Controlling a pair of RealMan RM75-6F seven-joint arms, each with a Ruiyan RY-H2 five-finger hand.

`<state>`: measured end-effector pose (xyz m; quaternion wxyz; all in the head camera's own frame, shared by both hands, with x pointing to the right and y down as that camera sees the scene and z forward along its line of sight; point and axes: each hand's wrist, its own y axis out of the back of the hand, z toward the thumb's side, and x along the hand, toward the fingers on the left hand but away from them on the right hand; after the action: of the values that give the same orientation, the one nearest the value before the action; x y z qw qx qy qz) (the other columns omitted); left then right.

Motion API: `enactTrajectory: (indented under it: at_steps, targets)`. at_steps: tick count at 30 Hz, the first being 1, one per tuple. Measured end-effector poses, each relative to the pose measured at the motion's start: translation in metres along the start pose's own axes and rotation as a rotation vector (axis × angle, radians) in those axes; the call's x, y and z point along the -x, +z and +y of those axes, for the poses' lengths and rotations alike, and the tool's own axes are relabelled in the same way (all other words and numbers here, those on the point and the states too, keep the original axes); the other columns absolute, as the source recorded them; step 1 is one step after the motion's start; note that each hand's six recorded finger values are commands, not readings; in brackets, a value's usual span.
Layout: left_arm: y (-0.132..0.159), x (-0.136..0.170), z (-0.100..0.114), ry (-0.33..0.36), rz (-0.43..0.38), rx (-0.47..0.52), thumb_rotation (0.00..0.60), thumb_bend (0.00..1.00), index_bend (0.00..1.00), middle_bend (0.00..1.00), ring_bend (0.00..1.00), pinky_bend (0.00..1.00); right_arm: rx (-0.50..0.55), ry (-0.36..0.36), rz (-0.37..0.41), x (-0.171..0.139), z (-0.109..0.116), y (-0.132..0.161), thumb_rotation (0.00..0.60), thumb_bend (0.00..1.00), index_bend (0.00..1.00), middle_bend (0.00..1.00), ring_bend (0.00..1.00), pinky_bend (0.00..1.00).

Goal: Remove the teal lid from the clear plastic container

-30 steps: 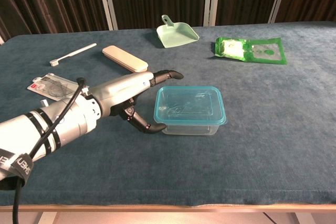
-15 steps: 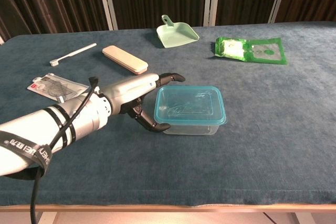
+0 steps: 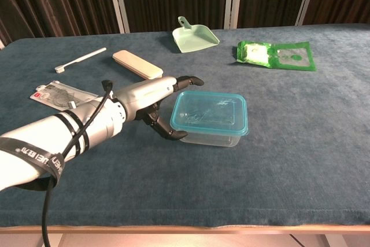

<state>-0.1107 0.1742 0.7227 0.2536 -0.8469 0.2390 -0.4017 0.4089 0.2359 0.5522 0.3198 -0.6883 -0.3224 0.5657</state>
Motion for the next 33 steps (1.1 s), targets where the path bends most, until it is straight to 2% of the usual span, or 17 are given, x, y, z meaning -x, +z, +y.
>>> enactTrajectory:
  at_steps: [17,33]
  targets:
    - [0.008,-0.005,-0.009,0.007,-0.002,-0.092,0.6,0.3,0.0,0.0,0.0,0.0,0.016,0.004,0.007,-0.003,0.003,0.0,0.6,0.18,0.0,0.0,0.0,0.0]
    - [0.014,-0.017,-0.013,0.015,-0.011,-0.107,0.6,0.34,0.0,0.0,0.0,0.0,0.014,0.027,0.013,-0.005,0.001,0.002,0.6,0.18,0.0,0.0,0.0,0.0]
